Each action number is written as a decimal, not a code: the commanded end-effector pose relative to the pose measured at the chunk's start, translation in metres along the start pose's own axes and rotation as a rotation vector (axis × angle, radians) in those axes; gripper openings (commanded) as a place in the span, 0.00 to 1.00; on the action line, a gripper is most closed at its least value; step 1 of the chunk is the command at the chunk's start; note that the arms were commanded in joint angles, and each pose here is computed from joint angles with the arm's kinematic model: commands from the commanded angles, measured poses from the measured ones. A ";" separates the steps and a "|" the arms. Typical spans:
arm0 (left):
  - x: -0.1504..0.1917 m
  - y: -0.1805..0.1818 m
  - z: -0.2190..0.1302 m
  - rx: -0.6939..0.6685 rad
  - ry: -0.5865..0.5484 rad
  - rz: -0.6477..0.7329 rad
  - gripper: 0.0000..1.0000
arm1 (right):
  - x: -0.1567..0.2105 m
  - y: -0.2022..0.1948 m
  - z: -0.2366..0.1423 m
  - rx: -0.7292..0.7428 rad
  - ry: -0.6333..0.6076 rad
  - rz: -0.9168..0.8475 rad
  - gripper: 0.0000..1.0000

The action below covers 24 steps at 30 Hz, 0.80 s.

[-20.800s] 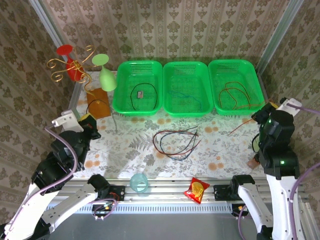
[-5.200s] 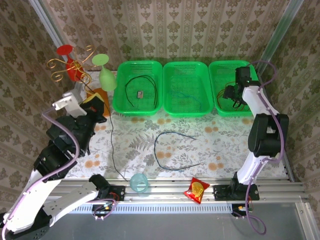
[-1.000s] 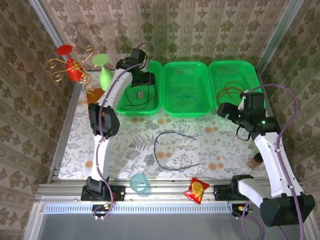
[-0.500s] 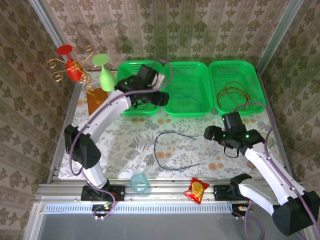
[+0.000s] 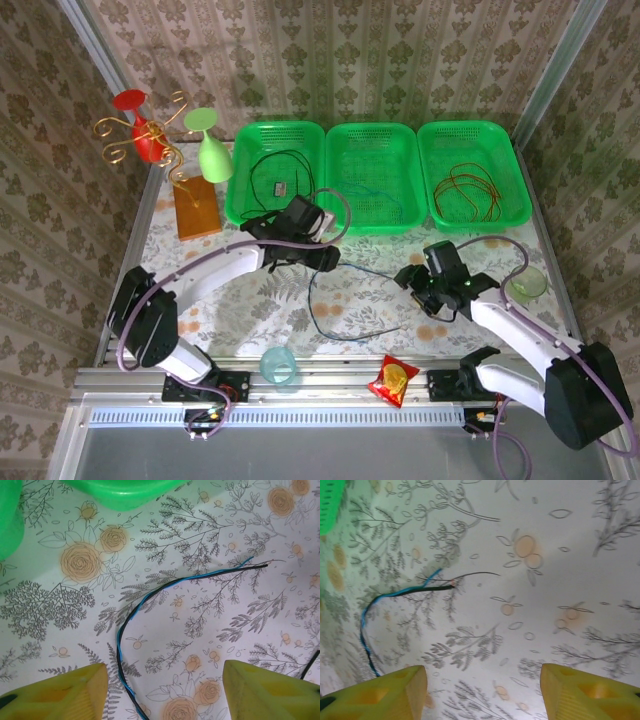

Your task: Untangle the cables

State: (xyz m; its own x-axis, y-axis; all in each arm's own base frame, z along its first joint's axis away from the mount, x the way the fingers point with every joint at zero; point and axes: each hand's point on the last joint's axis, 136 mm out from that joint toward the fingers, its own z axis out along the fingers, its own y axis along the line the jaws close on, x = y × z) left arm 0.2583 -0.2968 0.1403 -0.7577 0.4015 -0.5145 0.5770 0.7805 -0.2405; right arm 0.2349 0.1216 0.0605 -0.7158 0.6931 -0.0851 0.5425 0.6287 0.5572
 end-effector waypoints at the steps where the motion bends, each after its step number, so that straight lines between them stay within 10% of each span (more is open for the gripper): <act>1: -0.020 -0.011 -0.017 0.047 -0.119 -0.069 0.62 | -0.007 0.020 0.008 -0.066 -0.019 0.080 0.59; 11: -0.014 -0.002 -0.026 0.017 -0.134 -0.097 0.61 | -0.014 0.040 0.042 -0.100 0.014 0.085 0.36; 24: -0.007 0.019 -0.033 -0.005 -0.153 -0.141 0.61 | -0.027 0.022 0.062 0.024 -0.037 0.130 0.32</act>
State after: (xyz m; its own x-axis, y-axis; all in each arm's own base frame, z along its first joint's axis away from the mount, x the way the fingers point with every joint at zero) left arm 0.2631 -0.2728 0.1620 -0.7757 0.2336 -0.5862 0.4794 0.8223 -0.3067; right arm 0.2889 0.1455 0.0260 -0.6617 0.7495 -0.0208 0.6071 0.5519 0.5716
